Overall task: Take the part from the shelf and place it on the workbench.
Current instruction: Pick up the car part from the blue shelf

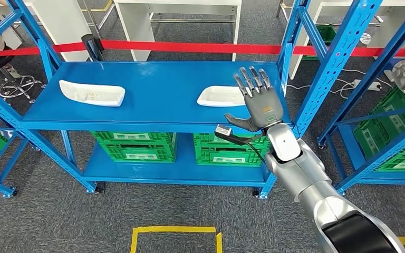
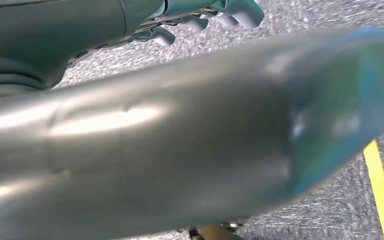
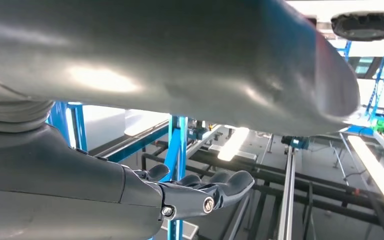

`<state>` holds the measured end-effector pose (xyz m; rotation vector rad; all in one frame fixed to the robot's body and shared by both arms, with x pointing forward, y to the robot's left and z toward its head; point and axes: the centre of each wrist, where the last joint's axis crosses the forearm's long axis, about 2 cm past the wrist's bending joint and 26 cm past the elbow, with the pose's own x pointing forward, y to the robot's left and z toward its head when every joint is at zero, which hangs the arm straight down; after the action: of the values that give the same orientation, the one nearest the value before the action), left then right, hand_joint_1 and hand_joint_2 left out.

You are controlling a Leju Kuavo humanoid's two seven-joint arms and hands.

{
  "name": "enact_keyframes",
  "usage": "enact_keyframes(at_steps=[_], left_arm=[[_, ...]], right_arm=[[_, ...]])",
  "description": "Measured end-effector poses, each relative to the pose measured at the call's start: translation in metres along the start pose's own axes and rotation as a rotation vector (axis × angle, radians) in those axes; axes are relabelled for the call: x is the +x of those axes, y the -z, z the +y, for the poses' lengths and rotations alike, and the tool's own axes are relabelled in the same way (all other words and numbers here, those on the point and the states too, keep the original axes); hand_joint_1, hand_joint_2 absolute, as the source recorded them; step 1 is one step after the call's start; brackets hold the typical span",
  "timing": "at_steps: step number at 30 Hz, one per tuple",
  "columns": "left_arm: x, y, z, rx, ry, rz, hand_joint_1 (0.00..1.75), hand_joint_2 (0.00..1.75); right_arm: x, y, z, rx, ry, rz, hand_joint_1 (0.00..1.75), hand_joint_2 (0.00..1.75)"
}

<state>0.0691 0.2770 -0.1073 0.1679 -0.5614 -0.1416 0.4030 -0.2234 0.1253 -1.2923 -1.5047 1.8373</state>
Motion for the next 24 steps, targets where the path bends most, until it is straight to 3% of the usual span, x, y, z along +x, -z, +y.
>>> enact_keyframes(at_steps=[24], left_arm=[[0.0018,-0.0016,-0.0096,-0.012,-0.019,0.001,0.0,0.0]], right_arm=[[-0.0068,0.0016,0.0026,0.03,0.098,-0.105,0.0,0.0]])
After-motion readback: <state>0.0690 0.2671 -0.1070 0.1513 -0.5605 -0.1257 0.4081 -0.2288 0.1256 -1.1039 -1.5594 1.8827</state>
